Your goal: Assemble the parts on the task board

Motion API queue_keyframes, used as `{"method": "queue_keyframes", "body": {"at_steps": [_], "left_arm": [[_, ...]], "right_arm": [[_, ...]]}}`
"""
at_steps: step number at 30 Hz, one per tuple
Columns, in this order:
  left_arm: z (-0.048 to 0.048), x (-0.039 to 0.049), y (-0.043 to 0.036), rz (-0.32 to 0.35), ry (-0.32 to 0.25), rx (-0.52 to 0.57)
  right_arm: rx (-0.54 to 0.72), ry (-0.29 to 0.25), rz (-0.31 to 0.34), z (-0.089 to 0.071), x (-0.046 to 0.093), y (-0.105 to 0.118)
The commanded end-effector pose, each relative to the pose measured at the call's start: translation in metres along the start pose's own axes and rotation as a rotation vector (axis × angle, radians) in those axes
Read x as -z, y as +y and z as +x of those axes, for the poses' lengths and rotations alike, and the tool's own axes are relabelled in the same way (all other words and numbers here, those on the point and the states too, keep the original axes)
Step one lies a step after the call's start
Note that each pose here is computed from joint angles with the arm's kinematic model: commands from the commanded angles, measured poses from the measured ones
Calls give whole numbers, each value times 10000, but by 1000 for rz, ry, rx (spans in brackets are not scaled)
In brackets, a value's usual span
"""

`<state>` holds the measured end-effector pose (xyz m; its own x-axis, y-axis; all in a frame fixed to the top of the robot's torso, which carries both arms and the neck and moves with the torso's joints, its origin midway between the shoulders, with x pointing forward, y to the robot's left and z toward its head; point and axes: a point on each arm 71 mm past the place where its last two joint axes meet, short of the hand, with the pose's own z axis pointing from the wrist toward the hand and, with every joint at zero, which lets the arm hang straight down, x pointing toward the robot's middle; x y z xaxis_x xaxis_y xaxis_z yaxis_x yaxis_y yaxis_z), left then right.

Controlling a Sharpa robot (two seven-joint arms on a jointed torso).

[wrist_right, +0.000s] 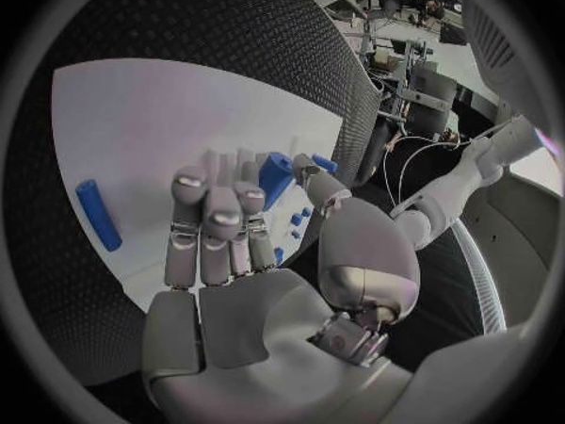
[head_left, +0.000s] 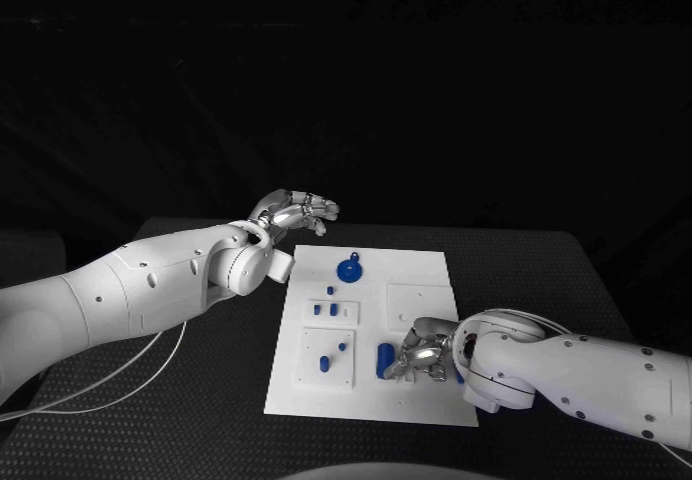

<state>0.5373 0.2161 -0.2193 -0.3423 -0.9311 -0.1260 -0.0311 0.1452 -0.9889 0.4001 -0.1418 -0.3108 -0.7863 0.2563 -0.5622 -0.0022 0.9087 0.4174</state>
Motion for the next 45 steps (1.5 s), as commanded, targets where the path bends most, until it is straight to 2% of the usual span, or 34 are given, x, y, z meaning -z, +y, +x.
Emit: {"method": "queue_keyframes", "body": {"at_steps": [1, 12, 33, 40, 45], "left_arm": [[15, -2, -12, 6, 11, 9], [23, -3, -13, 6, 13, 10], [2, 4, -7, 1, 10, 9], [-10, 8, -5, 1, 8, 8], [-20, 13, -3, 0, 6, 7]], "right_arm": [[55, -22, 25, -10, -13, -20], [75, -51, 25, -26, -28, -8], [61, 3, -3, 15, -12, -2], [40, -38, -8, -33, 71, -102], [29, -96, -17, -213, 177, -190]]}}
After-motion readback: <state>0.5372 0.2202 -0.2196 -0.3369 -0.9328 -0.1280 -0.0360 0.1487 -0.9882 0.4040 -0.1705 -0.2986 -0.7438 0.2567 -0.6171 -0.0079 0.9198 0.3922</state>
